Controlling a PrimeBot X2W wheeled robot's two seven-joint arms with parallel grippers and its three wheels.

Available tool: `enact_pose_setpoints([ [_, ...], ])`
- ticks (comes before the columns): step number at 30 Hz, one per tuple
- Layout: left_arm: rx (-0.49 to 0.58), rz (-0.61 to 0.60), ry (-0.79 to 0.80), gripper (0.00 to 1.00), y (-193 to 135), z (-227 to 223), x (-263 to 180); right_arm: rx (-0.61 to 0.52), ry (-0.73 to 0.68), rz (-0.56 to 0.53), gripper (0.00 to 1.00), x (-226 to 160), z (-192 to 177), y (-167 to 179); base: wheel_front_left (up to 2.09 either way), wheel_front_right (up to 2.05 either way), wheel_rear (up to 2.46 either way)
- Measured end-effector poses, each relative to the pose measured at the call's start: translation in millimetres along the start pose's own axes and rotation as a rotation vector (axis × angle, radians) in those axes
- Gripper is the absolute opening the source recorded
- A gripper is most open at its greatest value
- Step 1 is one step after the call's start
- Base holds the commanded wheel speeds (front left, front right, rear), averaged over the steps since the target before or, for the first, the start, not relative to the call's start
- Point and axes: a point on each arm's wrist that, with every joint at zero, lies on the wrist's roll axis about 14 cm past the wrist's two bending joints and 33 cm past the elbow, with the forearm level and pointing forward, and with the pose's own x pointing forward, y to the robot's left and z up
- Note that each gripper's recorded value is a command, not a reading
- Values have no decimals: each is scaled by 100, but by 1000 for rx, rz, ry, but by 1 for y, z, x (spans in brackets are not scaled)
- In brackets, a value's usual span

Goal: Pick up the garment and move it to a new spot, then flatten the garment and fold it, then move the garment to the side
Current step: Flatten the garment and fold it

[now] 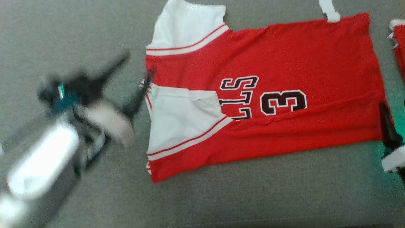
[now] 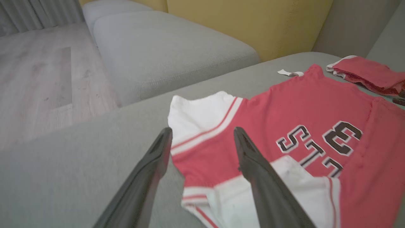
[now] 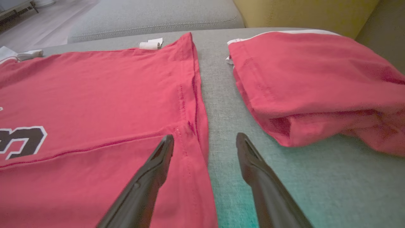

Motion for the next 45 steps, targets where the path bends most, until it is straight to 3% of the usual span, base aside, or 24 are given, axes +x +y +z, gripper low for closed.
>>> enact_pose_setpoints([
  [4, 98, -49, 50, 100, 27, 32, 56, -21, 5, 34, 100, 19, 5, 15, 0, 0, 0],
  [9, 113, -42, 209, 100, 53, 27, 112, -36, -16, 46, 100, 34, 17, 24, 0, 0, 0],
  [12, 69, -51, 308, 100, 55, 11, 137, -37, -2, 13, 100, 30, 12, 14, 0, 0, 0],
  [20, -4, -89, 520, 100, 46, -43, 169, -7, 60, -71, 100, 11, -15, -6, 0, 0, 0],
  [25, 0, -113, 537, 100, 40, -50, 174, -5, 67, -102, 100, 4, -19, -15, 0, 0, 0],
  [27, 9, -111, 531, 81, 44, -48, 175, -1, 68, -107, 100, 3, -20, -17, 0, 0, 0],
  [28, 16, -107, 533, 56, 47, -48, 175, -2, 66, -109, 100, 3, -20, -18, 0, 0, 0],
  [29, 25, -103, 537, 44, 49, -49, 174, -2, 65, -111, 100, 4, -20, -18, 0, 0, 0],
  [31, 38, -100, 541, 30, 50, -51, 172, -2, 65, -111, 100, 4, -19, -19, 0, 0, 0],
  [33, 60, -103, 546, 23, 50, -51, 170, -2, 63, -110, 100, 5, -19, -18, 0, 0, 0],
  [35, 63, -104, 538, 0, 50, -48, 170, -3, 57, -106, 100, 7, -16, -18, 0, 0, 0],
  [45, 136, -140, 469, 0, 41, -33, 167, 1, 10, -48, 100, 23, 6, -1, 0, 0, 0],
])
